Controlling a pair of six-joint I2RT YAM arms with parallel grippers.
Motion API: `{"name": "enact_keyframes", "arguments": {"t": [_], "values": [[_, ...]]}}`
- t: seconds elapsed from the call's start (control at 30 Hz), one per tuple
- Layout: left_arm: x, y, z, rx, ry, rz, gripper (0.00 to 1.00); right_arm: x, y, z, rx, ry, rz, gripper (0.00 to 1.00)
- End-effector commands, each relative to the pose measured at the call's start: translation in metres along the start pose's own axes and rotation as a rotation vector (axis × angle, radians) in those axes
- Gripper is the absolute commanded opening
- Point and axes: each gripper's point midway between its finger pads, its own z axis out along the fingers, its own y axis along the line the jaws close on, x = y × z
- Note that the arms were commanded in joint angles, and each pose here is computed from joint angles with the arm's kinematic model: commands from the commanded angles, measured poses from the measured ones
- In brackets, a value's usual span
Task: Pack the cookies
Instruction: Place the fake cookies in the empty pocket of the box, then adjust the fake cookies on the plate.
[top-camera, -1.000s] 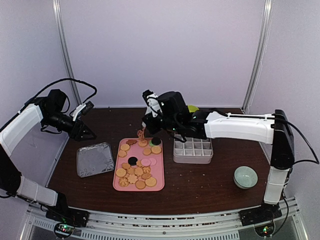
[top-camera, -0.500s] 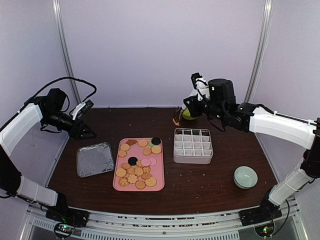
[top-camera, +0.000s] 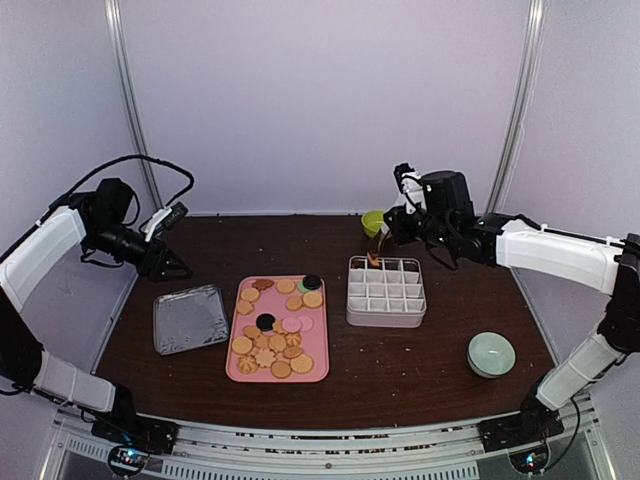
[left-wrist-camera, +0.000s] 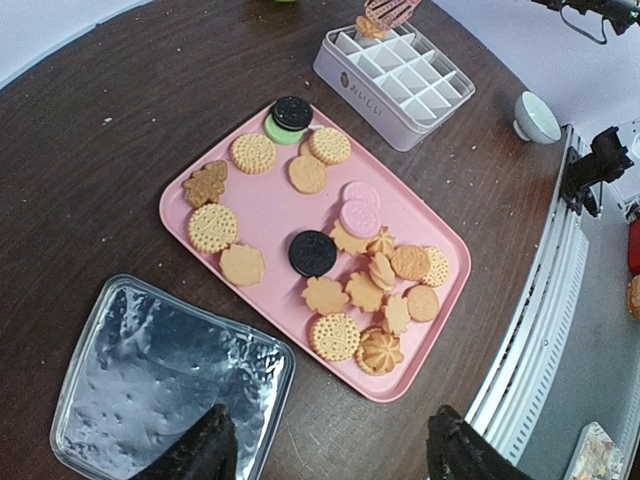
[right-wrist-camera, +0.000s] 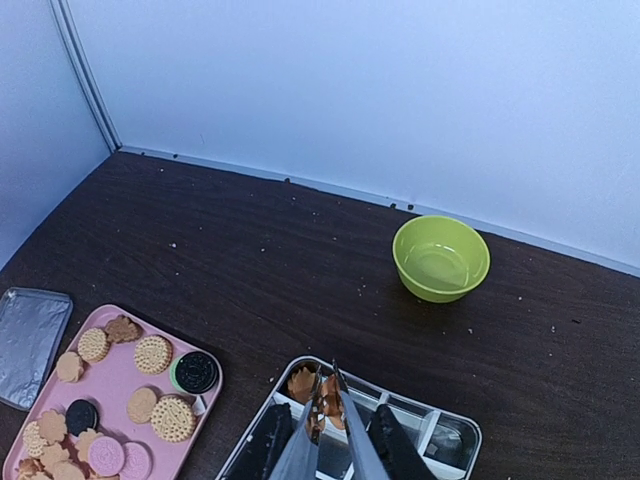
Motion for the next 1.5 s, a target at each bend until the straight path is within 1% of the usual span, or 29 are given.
{"name": "enact_keyframes", "arguments": {"t": [0.0,0.23,0.6,0.8,0.87,0.93,1.17,1.33,1.47], "values": [[-0.006,-0.001,-0.005,0.008,-0.017,0.02,0.68,-0.015,-0.003,0.008,-0.005,-0.047,0.02,0.07],[-0.008,-0.001,-0.005,0.007,-0.017,0.02,0.68,-0.001,-0.008,0.019,0.009,-0.024,0.013,0.05],[-0.01,-0.001,-0.006,0.011,-0.02,0.016,0.68,-0.007,-0.009,0.029,0.016,-0.014,-0.033,0.05],[-0.011,-0.002,-0.007,0.012,-0.026,0.019,0.68,0.009,-0.01,0.036,0.016,0.021,-0.035,0.06],[-0.011,-0.002,-0.008,0.011,-0.026,0.019,0.68,0.013,-0.009,0.034,0.006,0.025,-0.027,0.1],[-0.011,-0.003,-0.007,0.014,-0.026,0.018,0.68,0.014,-0.008,0.031,-0.004,0.021,-0.015,0.17],[-0.012,-0.006,-0.004,0.052,-0.036,0.006,0.69,-0.006,-0.006,0.015,-0.025,-0.03,0.009,0.29],[-0.013,-0.004,-0.002,0.067,-0.029,-0.003,0.69,-0.018,-0.001,0.008,-0.051,-0.051,0.023,0.29],[-0.016,-0.004,-0.003,0.067,-0.035,0.01,0.7,-0.013,0.0,0.008,-0.052,-0.041,0.027,0.28]]}}
